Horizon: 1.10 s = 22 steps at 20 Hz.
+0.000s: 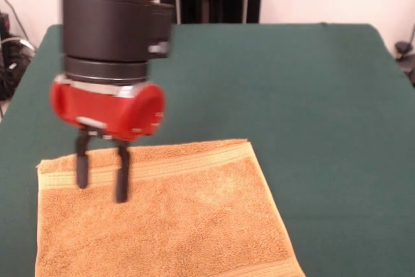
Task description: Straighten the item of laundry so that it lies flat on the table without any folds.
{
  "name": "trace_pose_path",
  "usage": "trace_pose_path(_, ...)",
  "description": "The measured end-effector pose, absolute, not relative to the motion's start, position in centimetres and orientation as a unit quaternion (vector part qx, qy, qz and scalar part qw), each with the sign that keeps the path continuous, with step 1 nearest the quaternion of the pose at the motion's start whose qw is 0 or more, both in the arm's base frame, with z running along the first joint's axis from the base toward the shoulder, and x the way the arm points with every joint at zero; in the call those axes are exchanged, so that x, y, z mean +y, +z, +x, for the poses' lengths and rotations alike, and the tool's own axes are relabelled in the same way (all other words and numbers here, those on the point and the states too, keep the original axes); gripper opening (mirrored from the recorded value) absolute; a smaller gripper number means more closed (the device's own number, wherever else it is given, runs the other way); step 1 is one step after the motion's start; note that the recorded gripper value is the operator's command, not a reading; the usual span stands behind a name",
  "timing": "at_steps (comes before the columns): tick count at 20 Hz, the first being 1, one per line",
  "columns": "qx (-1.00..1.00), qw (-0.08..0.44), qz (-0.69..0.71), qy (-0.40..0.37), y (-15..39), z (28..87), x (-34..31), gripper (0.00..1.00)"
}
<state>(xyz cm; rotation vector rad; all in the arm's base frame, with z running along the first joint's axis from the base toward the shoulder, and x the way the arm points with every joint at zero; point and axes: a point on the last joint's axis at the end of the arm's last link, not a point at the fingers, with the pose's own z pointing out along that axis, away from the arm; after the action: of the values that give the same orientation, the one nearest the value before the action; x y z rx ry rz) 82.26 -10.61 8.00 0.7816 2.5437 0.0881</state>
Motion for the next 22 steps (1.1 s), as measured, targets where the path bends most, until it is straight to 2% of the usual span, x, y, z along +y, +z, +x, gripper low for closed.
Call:
trace_pose_path(6, 0.913, 0.267, 0.304, 0.043, 6.7, 80.5, -15.8, 1.0)
trace_pose_path(11, 0.91, 0.296, 0.288, 0.029, 6.5, 80.4, -16.0, 1.0)
trace_pose_path(15, 0.908, 0.326, 0.261, 0.027, 6.9, 81.6, -12.5, 1.0)
trace_pose_path(22, 0.916, 0.335, 0.22, 0.035, 6.7, 83.0, -4.7, 1.0)
